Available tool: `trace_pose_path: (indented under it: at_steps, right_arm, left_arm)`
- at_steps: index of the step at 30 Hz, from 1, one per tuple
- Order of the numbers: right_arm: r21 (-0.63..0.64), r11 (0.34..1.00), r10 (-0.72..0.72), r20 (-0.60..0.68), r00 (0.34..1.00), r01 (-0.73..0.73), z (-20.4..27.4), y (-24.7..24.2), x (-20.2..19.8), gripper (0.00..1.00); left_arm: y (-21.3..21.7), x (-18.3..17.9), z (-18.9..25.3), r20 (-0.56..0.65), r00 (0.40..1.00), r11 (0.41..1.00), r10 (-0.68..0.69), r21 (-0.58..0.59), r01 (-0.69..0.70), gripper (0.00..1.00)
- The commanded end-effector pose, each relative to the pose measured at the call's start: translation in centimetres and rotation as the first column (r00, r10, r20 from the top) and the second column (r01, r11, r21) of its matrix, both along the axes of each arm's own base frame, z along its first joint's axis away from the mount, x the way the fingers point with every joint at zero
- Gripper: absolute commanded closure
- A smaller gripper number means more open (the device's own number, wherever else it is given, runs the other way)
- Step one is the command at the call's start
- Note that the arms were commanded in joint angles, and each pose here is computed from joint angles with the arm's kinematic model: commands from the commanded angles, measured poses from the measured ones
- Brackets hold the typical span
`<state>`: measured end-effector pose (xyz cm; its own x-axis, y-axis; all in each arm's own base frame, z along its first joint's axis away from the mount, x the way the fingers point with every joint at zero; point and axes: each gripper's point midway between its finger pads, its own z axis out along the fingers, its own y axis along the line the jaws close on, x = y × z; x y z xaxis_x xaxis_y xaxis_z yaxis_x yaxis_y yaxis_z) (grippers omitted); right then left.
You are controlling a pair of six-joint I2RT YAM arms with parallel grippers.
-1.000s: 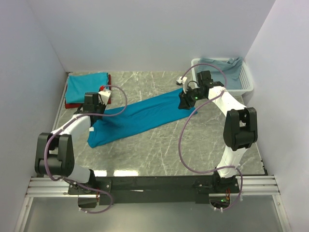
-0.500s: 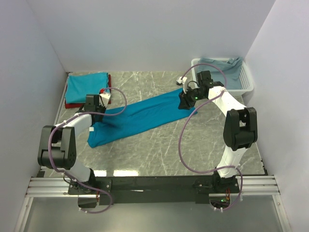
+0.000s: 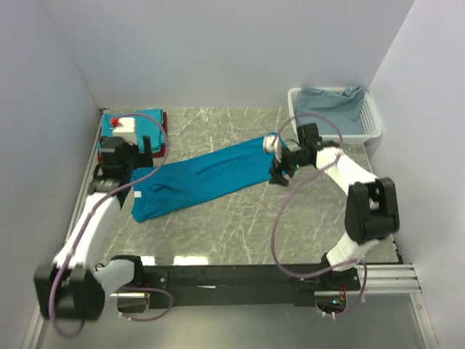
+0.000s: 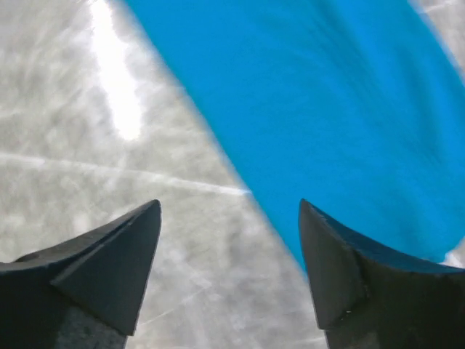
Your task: Fold and stack the t-shirts
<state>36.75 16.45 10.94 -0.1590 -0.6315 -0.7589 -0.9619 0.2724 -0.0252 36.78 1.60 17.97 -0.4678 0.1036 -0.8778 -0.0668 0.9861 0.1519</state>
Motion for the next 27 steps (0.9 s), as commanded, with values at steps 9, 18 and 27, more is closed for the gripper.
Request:
trace_pose_path:
  at_steps: [9,18,27]
  right_arm:
    - [-0.448,0.882,0.354,0.424,0.834,-0.147,-1.8,-4.1,1.1,0.19]
    - [-0.595,0.792,0.393,0.327,0.859,-0.136,-6.3,-5.1,3.8,0.30]
    - [-0.644,0.748,0.411,0.259,0.874,-0.161,-7.7,-4.8,4.4,0.47]
  left_arm:
    - [-3.0,-8.0,2.1,0.056,0.990,0.886,0.128,-0.456,-0.089,0.00]
    - [-3.0,-10.5,5.0,0.165,0.976,0.873,0.140,-0.485,-0.043,0.01]
    - [-2.6,-11.0,5.4,0.195,0.968,0.879,0.157,-0.474,-0.047,0.00]
